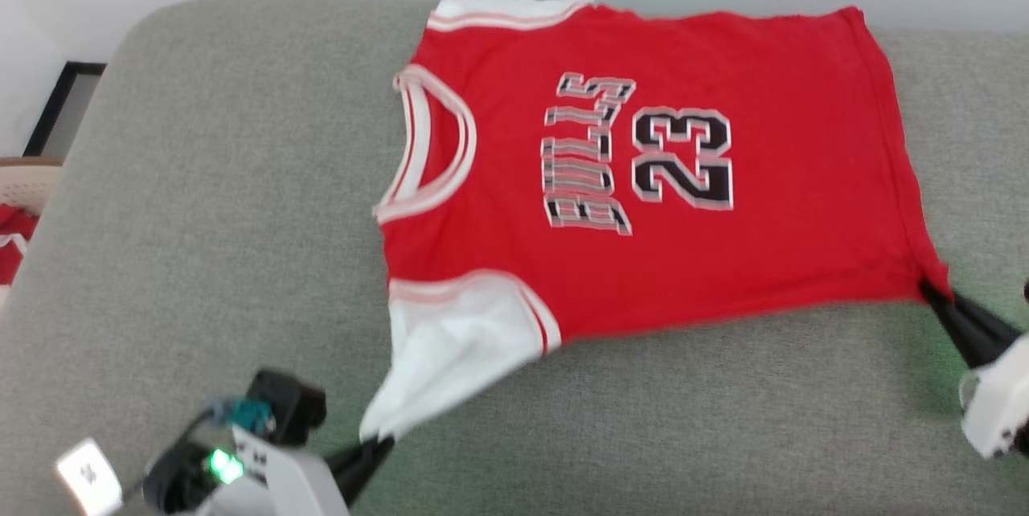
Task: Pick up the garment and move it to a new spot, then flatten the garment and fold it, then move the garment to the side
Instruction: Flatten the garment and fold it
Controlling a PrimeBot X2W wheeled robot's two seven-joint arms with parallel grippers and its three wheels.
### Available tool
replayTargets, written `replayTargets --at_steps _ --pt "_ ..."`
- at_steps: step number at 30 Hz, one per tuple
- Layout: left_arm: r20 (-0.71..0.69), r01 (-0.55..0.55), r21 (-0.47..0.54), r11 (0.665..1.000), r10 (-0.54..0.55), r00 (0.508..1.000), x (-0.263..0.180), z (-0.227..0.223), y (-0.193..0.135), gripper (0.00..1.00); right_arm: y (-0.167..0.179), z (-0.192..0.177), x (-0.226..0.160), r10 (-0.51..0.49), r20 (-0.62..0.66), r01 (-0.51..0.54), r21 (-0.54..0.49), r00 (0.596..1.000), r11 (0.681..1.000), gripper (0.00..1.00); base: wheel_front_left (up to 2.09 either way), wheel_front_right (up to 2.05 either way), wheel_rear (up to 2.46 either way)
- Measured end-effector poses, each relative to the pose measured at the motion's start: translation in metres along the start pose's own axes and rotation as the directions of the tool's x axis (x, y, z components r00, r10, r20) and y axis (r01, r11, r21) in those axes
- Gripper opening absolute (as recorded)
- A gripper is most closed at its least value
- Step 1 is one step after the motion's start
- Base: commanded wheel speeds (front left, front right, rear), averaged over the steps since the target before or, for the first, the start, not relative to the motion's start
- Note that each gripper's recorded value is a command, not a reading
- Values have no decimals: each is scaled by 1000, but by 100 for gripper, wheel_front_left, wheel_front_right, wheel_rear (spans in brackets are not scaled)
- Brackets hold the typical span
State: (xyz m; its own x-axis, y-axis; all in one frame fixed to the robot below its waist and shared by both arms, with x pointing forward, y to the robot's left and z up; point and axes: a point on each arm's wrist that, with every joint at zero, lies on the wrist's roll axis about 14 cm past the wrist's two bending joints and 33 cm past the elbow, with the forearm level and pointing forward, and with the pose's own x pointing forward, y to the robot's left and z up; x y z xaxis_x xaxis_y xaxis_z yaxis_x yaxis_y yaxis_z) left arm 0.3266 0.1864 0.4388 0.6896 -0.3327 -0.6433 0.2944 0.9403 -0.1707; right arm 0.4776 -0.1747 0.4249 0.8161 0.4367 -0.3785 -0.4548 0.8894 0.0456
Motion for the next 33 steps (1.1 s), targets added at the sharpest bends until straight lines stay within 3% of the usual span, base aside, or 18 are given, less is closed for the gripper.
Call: replayTargets --at_steps 7,15,23,33 --pt "-112 -15 -134 991 0 994 -17 -48 -23 0 10 -44 -38 1 -107 8 86 994 996 0 0 0 0" --pt "-186 -42 -165 985 10 982 -23 -67 -29 0 16 -63 -63 6 -159 21 166 987 986 0 0 0 0" --pt "-49 -71 47 996 73 996 -15 4 3 0 24 -41 -60 10 -106 9 179 994 984 0 0 0 0" --pt "81 -85 327 941 62 995 19 107 36 0 15 11 -24 -1 -31 4 124 1000 992 0 0 0 0"
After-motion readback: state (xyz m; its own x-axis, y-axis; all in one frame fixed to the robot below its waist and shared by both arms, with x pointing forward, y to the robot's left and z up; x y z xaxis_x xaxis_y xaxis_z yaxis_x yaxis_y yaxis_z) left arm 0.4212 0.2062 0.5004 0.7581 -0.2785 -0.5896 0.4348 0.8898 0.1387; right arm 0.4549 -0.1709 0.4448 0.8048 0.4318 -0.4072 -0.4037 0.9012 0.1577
